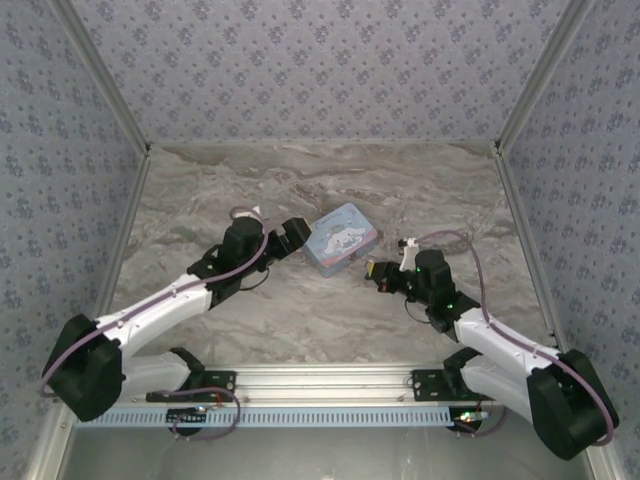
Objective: Unlock the padlock with the key
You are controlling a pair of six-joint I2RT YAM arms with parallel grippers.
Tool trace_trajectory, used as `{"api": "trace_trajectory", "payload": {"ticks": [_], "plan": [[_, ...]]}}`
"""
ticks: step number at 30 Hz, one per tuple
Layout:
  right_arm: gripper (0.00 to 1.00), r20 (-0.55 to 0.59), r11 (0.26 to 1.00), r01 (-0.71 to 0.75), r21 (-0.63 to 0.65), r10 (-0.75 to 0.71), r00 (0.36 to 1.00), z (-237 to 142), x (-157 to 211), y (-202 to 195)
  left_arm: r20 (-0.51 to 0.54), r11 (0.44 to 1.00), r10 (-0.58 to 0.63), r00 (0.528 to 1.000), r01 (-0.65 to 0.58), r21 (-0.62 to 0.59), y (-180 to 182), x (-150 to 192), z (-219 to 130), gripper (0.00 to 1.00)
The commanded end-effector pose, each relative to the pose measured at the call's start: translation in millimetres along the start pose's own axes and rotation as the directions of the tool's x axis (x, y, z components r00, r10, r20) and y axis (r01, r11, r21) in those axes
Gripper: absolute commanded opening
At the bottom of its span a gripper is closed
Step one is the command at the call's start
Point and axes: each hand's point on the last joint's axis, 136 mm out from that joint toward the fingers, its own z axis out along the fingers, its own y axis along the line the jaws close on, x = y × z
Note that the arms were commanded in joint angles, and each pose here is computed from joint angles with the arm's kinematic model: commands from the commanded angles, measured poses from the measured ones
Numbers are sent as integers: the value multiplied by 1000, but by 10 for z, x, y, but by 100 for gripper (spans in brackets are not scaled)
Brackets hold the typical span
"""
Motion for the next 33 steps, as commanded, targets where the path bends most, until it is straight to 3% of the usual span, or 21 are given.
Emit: {"api": "trace_trajectory", "payload": {"ticks": [1, 13, 22, 33], "plan": [[2, -155, 999, 34, -32, -39, 987, -73, 255, 180, 48, 997, 46, 998, -43, -57, 108, -73, -114, 99], [2, -465, 994, 84, 71, -42, 884, -1, 807, 382, 56, 994, 59, 997, -54, -93, 163, -95, -167, 99], [2, -551, 983, 59, 172, 47, 833, 136, 1070, 226, 56, 993, 69, 996, -63, -103, 180, -102, -209, 99], [2, -571, 965, 60, 255, 100, 815, 184, 1179, 42, 48, 993, 59, 997, -54, -101, 192, -84, -175, 99]]}}
